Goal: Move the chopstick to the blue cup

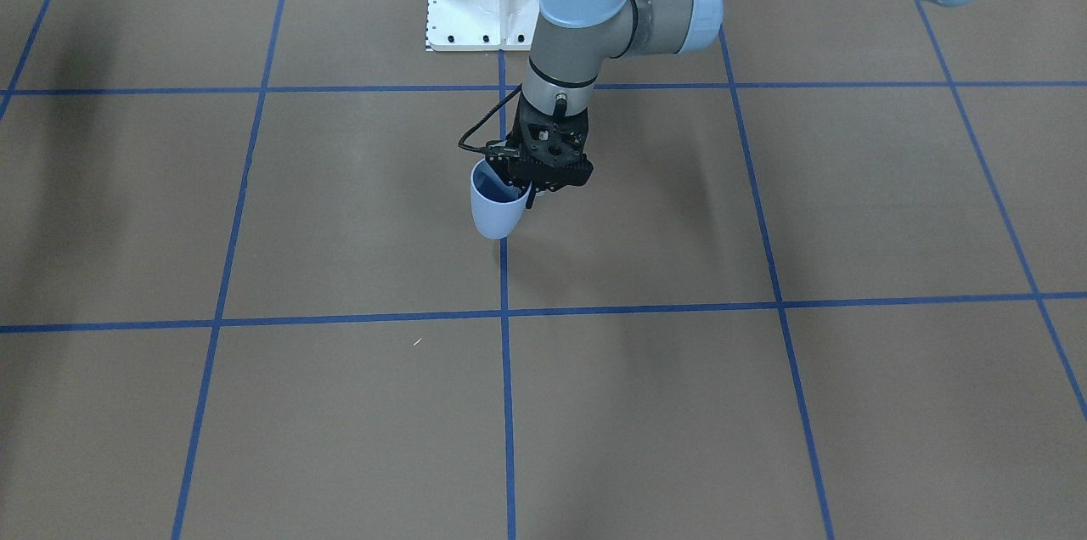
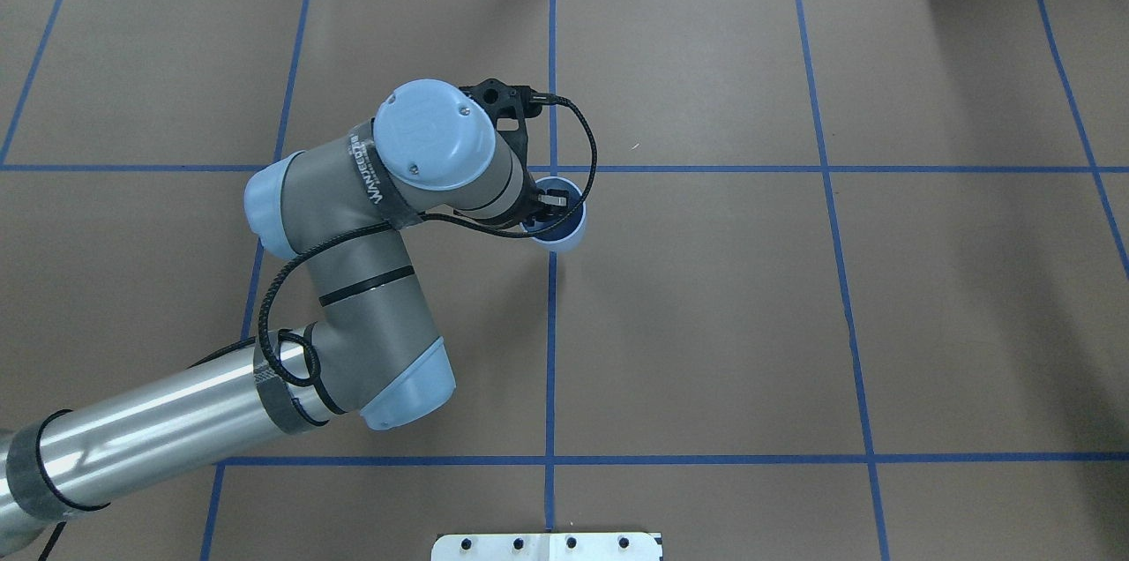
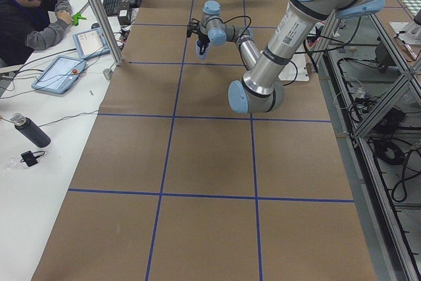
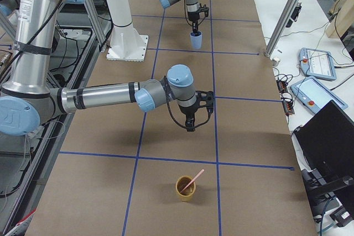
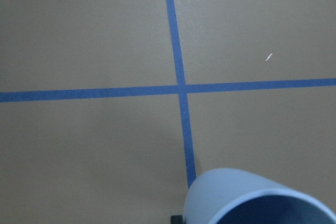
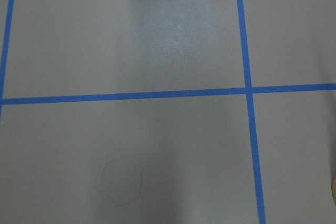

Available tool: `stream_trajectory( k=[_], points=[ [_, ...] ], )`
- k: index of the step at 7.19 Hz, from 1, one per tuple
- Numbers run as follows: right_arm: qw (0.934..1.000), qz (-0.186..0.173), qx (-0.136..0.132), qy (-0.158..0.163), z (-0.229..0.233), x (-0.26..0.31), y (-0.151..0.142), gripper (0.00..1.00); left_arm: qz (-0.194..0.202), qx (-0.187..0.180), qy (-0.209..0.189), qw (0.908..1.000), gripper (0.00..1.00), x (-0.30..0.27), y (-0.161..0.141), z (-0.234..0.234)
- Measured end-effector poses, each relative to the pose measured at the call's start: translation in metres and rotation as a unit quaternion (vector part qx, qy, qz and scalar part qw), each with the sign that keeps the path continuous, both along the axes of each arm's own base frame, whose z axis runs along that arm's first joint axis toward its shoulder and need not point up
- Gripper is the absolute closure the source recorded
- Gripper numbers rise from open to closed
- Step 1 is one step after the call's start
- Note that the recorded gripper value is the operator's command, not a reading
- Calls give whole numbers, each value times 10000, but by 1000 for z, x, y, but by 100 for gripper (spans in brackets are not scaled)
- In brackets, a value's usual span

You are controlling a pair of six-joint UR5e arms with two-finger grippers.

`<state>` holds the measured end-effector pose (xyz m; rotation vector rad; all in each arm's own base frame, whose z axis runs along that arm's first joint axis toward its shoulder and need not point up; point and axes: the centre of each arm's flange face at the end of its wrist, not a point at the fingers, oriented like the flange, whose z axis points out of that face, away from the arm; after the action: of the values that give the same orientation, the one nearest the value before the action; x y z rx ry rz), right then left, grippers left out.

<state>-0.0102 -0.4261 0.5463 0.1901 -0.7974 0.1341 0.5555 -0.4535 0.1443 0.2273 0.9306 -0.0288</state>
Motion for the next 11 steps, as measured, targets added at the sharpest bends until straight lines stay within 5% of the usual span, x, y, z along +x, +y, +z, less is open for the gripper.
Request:
stream_trajectory(
  k=[4,5,7,11],
  points=[
    [10000,-3,-33,1,3,0,0,0,366,-190,-454,9981,98,35,39,-2],
    [10000,-3,-32,-1,3,0,-1,0,435,-172,-478,9978,54,39,45,2],
    [10000,-3,-31,-3,3,0,-1,0,629,61,-523,9966,9,38,46,3],
    [10000,1,-18,3,2,0,-2,0,568,514,-406,9962,2,-9,32,0]
  ],
)
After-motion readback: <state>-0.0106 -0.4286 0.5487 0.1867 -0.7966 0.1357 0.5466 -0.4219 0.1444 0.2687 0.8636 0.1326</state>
